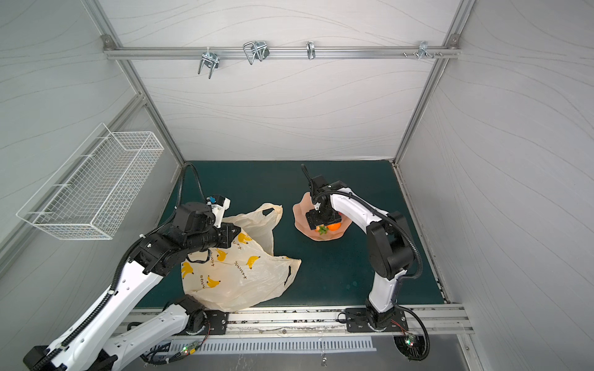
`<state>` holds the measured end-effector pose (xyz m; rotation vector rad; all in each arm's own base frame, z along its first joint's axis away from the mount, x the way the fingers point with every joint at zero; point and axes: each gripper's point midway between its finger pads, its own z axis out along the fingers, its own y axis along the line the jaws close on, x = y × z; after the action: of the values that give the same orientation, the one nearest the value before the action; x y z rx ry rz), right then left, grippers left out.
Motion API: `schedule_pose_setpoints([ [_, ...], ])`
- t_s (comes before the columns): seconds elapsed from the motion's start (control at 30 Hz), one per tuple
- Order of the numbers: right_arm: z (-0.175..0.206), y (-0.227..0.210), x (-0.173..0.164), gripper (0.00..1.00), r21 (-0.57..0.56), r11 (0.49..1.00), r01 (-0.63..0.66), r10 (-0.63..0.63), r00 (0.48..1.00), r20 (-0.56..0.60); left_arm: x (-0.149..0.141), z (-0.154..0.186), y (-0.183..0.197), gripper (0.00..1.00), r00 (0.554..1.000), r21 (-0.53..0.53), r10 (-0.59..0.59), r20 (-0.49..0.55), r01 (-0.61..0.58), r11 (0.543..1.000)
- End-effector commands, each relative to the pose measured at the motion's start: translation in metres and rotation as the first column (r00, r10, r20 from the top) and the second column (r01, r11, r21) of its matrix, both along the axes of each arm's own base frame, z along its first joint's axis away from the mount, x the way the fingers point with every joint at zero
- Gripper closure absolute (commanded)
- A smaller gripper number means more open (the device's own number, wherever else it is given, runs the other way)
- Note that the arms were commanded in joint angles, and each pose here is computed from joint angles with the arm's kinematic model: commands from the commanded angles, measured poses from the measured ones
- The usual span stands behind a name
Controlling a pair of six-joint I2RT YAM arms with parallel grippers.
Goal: Place the fruits into the plastic bag
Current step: Pick up the fruit from the plate.
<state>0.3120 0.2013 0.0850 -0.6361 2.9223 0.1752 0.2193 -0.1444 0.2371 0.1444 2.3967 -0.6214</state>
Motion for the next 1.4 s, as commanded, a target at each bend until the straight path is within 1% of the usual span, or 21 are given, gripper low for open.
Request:
schedule_pose_setpoints([
  [0.0, -0.005, 0.002, 0.008, 0.19, -0.019, 0.999, -0.028, 0.028, 1.0, 0.009, 0.005, 0.015, -0.003, 1.0, 0.999, -0.021, -0.002, 0.039, 0.002, 1.0],
  [0.4, -0.028, 0.008, 0.024, 0.25, -0.04, 0.999, -0.023, 0.023, 1.0, 0.002, 0.006, 0.016, -0.003, 1.0, 0.999, -0.019, -0.002, 0.038, 0.003, 1.0],
  [0.67, -0.04, 0.009, 0.025, 0.32, -0.047, 0.999, -0.011, 0.01, 1.0, -0.018, 0.007, 0.019, -0.003, 1.0, 0.999, -0.02, 0.001, 0.042, 0.0, 1.0],
  [0.7, -0.04, 0.01, 0.025, 0.33, -0.045, 0.999, -0.009, 0.008, 1.0, -0.016, 0.007, 0.018, -0.003, 1.0, 0.999, -0.019, 0.0, 0.041, 0.0, 1.0],
  [0.8, -0.037, 0.01, 0.026, 0.42, -0.044, 0.999, -0.001, 0.001, 1.0, -0.008, 0.007, 0.019, -0.003, 1.0, 0.999, -0.019, 0.0, 0.041, 0.001, 1.0],
  [0.93, -0.025, 0.012, 0.029, 0.48, -0.023, 1.0, 0.009, -0.009, 1.0, 0.02, 0.007, 0.018, -0.004, 1.0, 0.999, -0.018, 0.0, 0.038, 0.001, 1.0],
  [1.0, -0.015, 0.013, 0.03, 0.49, -0.007, 1.0, 0.016, -0.016, 0.999, 0.037, 0.007, 0.018, -0.004, 1.0, 0.999, -0.018, -0.003, 0.039, 0.003, 1.0],
  [1.07, -0.004, 0.015, 0.032, 0.49, 0.018, 0.999, 0.027, -0.028, 0.998, 0.057, 0.008, 0.018, -0.004, 1.0, 0.999, -0.017, -0.001, 0.04, 0.001, 1.0],
  [1.17, 0.019, 0.018, 0.033, 0.49, 0.099, 0.993, 0.059, -0.066, 0.995, 0.069, 0.008, 0.018, -0.004, 1.0, 0.999, -0.018, -0.002, 0.038, 0.002, 1.0],
  [1.27, 0.043, 0.021, 0.037, 0.49, 0.23, 0.966, 0.115, -0.131, 0.99, 0.056, 0.007, 0.018, -0.004, 1.0, 0.999, -0.02, -0.005, 0.037, 0.006, 1.0],
  [1.33, 0.06, 0.025, 0.039, 0.49, 0.363, 0.918, 0.163, -0.179, 0.984, 0.01, 0.007, 0.018, -0.005, 1.0, 0.999, -0.021, -0.006, 0.038, 0.007, 1.0],
  [1.37, 0.07, 0.028, 0.041, 0.49, 0.454, 0.87, 0.195, -0.205, 0.978, -0.028, 0.007, 0.018, -0.005, 1.0, 0.999, -0.021, -0.007, 0.039, 0.008, 1.0],
])
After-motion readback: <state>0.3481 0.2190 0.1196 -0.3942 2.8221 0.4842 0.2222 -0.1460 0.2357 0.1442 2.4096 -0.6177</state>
